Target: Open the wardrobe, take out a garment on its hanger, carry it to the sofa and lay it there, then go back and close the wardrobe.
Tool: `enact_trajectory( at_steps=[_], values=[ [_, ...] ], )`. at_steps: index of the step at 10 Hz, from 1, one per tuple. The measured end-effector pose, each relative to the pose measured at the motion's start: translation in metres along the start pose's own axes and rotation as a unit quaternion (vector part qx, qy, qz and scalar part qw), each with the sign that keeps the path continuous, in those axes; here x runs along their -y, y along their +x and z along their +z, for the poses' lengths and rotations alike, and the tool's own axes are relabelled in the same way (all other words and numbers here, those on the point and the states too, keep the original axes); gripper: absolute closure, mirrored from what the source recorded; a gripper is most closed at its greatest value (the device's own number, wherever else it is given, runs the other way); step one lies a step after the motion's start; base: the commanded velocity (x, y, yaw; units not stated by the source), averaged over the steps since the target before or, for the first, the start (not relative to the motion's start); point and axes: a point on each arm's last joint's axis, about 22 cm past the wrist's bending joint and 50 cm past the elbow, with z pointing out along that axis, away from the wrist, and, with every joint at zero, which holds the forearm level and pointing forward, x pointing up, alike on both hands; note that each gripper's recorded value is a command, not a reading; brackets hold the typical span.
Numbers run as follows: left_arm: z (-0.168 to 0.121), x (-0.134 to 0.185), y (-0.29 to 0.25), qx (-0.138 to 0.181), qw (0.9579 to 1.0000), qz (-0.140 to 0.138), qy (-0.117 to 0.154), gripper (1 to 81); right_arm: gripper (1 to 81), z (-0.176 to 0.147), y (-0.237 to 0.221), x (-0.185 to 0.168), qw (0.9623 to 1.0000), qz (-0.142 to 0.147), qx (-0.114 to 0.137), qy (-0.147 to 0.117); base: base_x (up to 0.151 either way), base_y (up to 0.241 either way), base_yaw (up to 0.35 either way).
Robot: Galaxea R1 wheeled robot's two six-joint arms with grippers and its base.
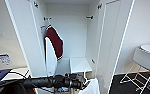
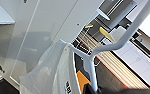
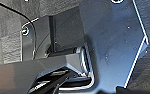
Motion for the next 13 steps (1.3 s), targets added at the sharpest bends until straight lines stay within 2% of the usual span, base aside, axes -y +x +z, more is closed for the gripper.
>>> enact_trajectory(
  at_steps=[13],
  values=[
    [-0.0049,0.0019,-0.0001,-0.003,1.0,-0.001,0.0,81.1,1.0,0.0,0.0,0.0,1.0,0.0,0.0,0.0,0.0,0.0,0.0]
  ],
)
